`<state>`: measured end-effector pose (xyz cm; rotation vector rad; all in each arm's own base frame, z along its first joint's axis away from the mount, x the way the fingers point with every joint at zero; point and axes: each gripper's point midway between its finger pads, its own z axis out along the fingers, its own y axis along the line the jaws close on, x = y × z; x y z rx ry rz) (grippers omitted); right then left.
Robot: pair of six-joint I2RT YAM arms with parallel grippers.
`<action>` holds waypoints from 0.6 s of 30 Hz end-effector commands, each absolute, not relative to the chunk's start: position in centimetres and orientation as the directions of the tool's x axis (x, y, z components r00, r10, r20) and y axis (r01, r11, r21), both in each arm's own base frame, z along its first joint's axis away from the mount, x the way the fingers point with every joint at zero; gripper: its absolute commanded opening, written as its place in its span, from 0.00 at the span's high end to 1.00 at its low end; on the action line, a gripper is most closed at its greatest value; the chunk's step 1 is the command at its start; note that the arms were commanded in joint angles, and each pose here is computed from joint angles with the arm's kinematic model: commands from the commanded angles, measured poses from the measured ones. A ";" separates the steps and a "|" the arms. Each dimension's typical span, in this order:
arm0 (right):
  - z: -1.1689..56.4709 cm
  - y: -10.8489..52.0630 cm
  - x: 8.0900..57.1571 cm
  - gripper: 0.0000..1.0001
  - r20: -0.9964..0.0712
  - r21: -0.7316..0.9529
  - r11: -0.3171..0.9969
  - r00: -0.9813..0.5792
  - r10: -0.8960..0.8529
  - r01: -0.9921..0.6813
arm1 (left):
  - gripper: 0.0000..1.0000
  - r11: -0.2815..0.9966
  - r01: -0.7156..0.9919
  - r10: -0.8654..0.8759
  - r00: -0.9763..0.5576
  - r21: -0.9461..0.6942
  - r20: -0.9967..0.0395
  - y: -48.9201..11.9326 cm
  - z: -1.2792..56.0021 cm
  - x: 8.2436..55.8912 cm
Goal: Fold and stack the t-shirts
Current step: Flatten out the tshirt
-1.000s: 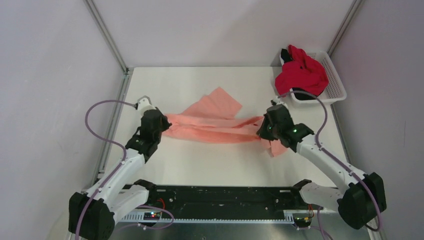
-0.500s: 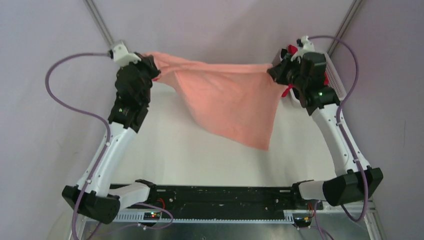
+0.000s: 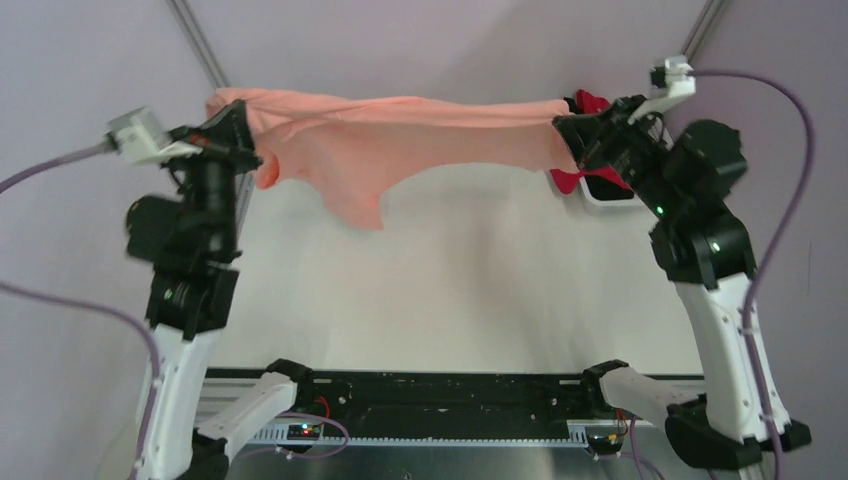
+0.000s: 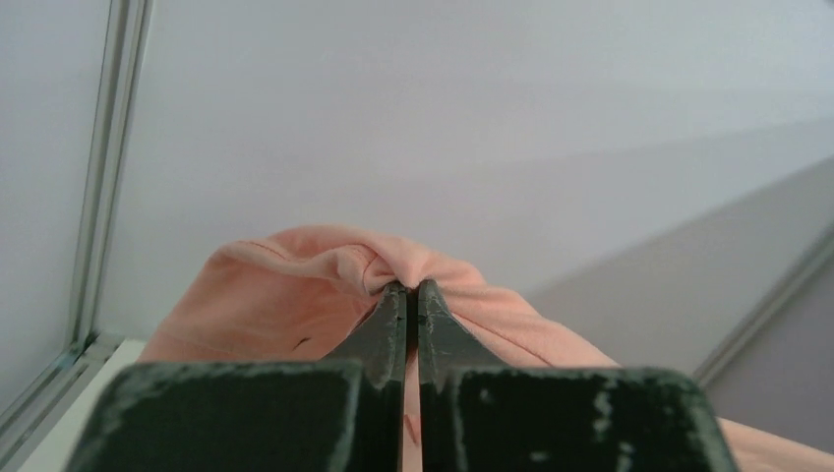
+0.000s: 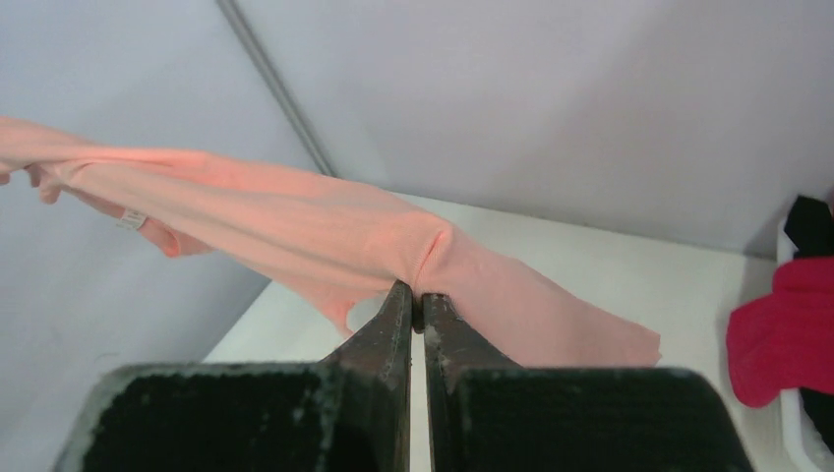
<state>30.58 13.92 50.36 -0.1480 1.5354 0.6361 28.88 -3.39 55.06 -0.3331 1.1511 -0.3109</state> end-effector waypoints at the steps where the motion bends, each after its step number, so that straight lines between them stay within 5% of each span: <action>1: 53.7 12.8 25.5 1.00 -0.957 0.236 0.839 0.032 0.288 -0.490 | 1.00 0.904 0.198 -0.427 0.462 -0.379 -0.777 -3.2 58.3 23.1; 9: 54.7 12.1 21.6 1.00 -0.953 0.218 0.837 0.074 0.293 -0.502 | 1.00 0.888 0.294 -0.456 0.462 -0.354 -0.760 -3.6 58.4 18.7; 18: 51.1 11.2 28.9 1.00 -0.973 0.204 0.921 0.039 0.230 -0.332 | 1.00 0.932 0.021 -0.344 0.374 -0.363 -0.861 -2.4 54.4 28.0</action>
